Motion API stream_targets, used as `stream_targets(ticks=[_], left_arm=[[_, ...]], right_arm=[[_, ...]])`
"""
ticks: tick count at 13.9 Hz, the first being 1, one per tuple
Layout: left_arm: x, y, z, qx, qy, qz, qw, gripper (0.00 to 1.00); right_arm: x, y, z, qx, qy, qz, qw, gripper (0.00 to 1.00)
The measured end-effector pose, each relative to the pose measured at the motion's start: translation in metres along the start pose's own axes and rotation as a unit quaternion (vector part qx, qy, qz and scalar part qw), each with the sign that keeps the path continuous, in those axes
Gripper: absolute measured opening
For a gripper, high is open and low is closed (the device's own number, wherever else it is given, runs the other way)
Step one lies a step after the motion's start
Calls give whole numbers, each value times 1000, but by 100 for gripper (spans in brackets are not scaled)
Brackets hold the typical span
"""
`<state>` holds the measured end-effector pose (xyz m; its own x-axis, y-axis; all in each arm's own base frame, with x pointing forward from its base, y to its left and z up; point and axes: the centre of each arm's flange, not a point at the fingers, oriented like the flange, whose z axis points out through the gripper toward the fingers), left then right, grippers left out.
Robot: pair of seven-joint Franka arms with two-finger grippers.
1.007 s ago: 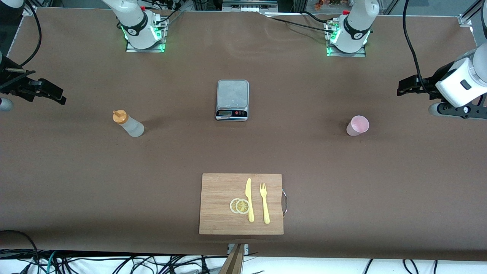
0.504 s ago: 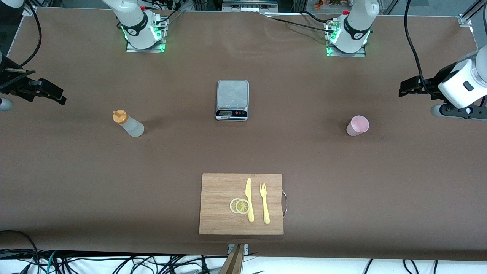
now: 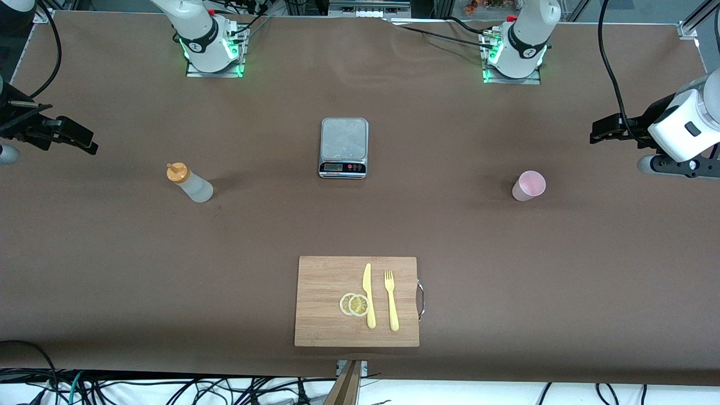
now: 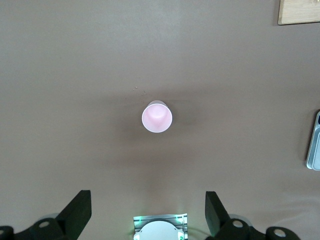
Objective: Add sauce to pink cup with both arms
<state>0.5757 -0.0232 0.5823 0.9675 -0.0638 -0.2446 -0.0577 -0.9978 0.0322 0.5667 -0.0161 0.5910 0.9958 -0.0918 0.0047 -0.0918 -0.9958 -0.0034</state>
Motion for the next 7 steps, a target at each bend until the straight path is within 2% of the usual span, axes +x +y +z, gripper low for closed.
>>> stream_targets(ticks=[7], left_arm=[[6, -1, 8, 0, -8, 0, 1000, 100]], right_arm=[[0, 0, 0, 0, 0, 0, 1000, 100]])
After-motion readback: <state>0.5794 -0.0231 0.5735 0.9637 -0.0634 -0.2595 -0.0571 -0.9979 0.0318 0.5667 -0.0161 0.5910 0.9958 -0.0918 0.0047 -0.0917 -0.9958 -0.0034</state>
